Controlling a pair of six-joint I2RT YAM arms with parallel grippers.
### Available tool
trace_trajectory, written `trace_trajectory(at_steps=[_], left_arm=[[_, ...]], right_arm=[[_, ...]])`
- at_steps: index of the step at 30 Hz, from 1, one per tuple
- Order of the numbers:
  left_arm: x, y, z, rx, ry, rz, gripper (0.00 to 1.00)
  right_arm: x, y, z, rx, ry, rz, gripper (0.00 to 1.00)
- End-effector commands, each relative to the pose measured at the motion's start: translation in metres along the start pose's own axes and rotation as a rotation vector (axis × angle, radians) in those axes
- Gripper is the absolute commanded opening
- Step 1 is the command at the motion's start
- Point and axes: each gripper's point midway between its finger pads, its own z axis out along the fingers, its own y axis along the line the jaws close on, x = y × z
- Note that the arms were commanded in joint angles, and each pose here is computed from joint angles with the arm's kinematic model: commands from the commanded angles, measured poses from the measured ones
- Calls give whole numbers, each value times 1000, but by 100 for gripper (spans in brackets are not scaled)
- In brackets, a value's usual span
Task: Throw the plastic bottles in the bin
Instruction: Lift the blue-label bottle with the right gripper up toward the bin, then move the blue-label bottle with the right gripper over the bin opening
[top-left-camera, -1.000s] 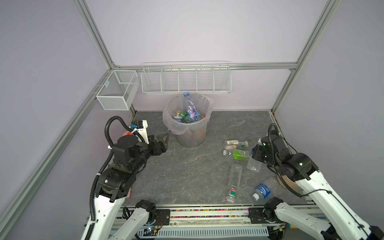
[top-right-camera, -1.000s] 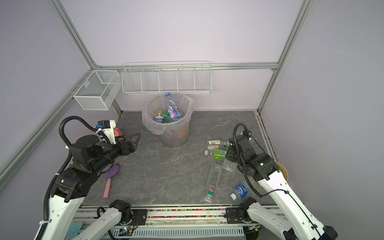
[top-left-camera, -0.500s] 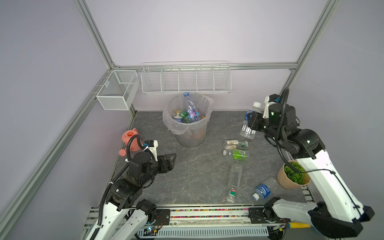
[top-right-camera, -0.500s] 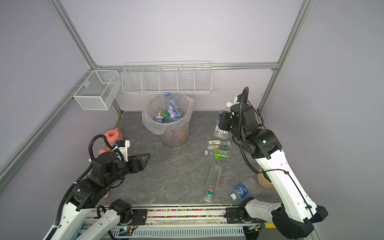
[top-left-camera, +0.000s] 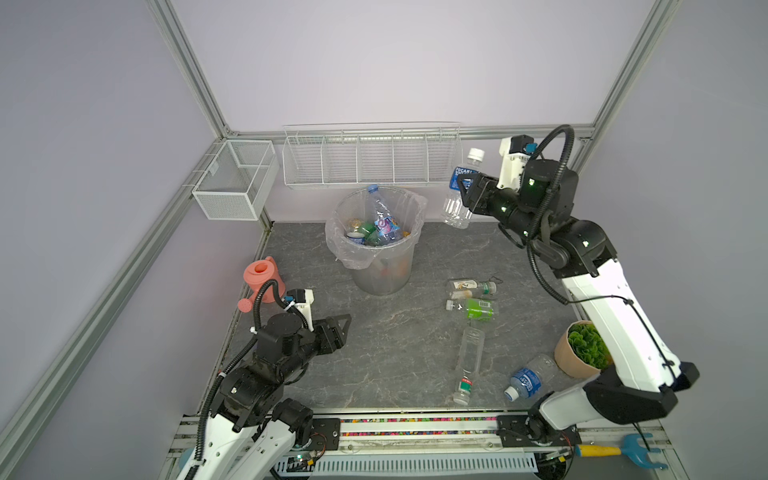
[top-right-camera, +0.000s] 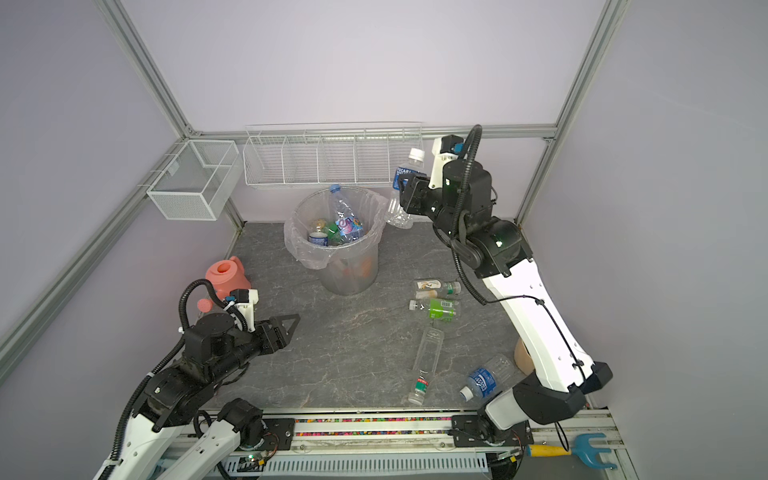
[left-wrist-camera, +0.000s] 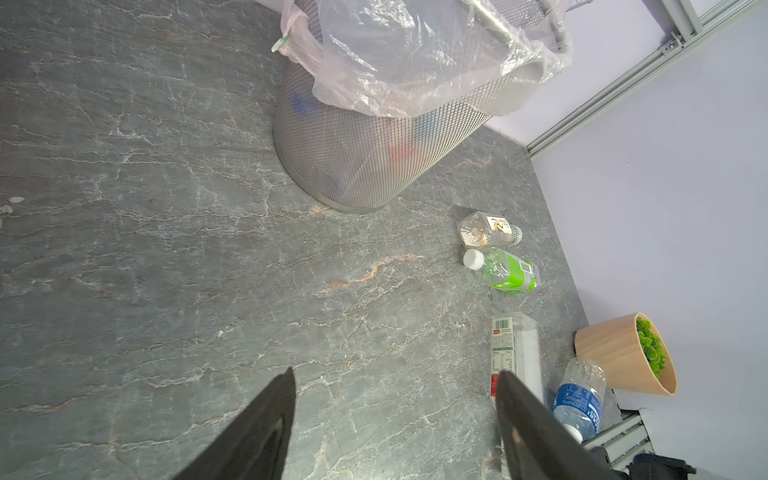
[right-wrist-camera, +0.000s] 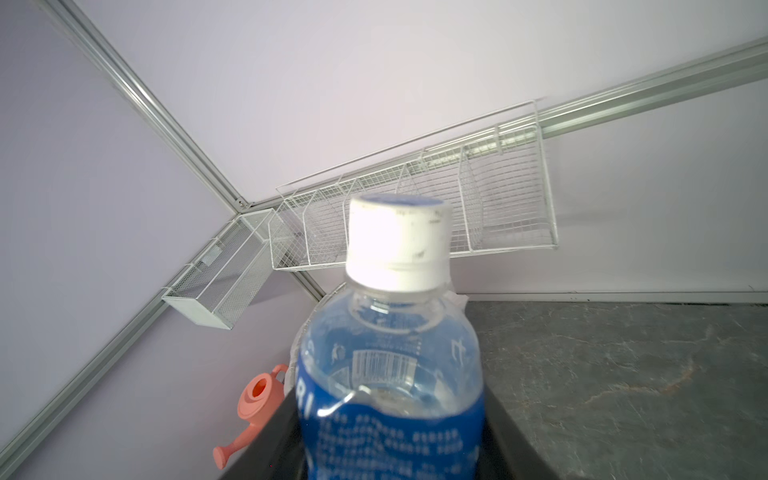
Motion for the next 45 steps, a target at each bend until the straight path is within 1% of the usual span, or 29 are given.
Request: trace_trajectory(at_steps=[1, 7, 14, 16, 20, 28, 29, 30, 31, 32, 34, 36, 37, 39, 45], left_arm=[[6, 1, -1, 0, 22, -11, 76], [7, 3, -6, -2, 11, -10, 75], [8, 3, -10, 7, 4, -13, 75], [8, 3, -10, 5, 3, -10, 75], [8, 4, -12, 5, 1, -10, 75], [9, 6, -18, -2, -10, -16, 75], [9, 7, -19, -2, -11, -18, 75], [9, 6, -20, 0, -12, -18, 75], [9, 6, -21, 0, -13, -19, 75], [9, 6, -22, 1, -15, -20, 75], [8, 6, -23, 1, -17, -19, 75], [7, 6, -24, -1, -19, -17, 75], [7, 5, -25, 2, -20, -15, 75], [6, 5, -26, 1, -23, -15, 75], [5, 4, -25, 6, -23, -19, 75]], right_arm=[[-14, 28, 9, -87, -41, -26, 41], [-20, 49, 24, -127, -59, -39, 40], [-32, 64, 18, -155, -120, -54, 40], [-32, 65, 20, -154, -126, -56, 40], [-21, 62, 41, -131, -101, -68, 40], [36, 52, 103, -87, 49, -105, 42], [43, 50, 108, -80, 66, -109, 44], [51, 46, 114, -70, 85, -111, 49], [57, 44, 118, -59, 100, -115, 55], [62, 40, 122, -48, 112, -119, 59], [68, 35, 127, -29, 128, -120, 73], [69, 34, 127, -31, 138, -118, 80], [66, 36, 125, -36, 136, -117, 82], [62, 38, 120, -43, 128, -117, 84], [48, 39, 102, -43, 110, -128, 84]])
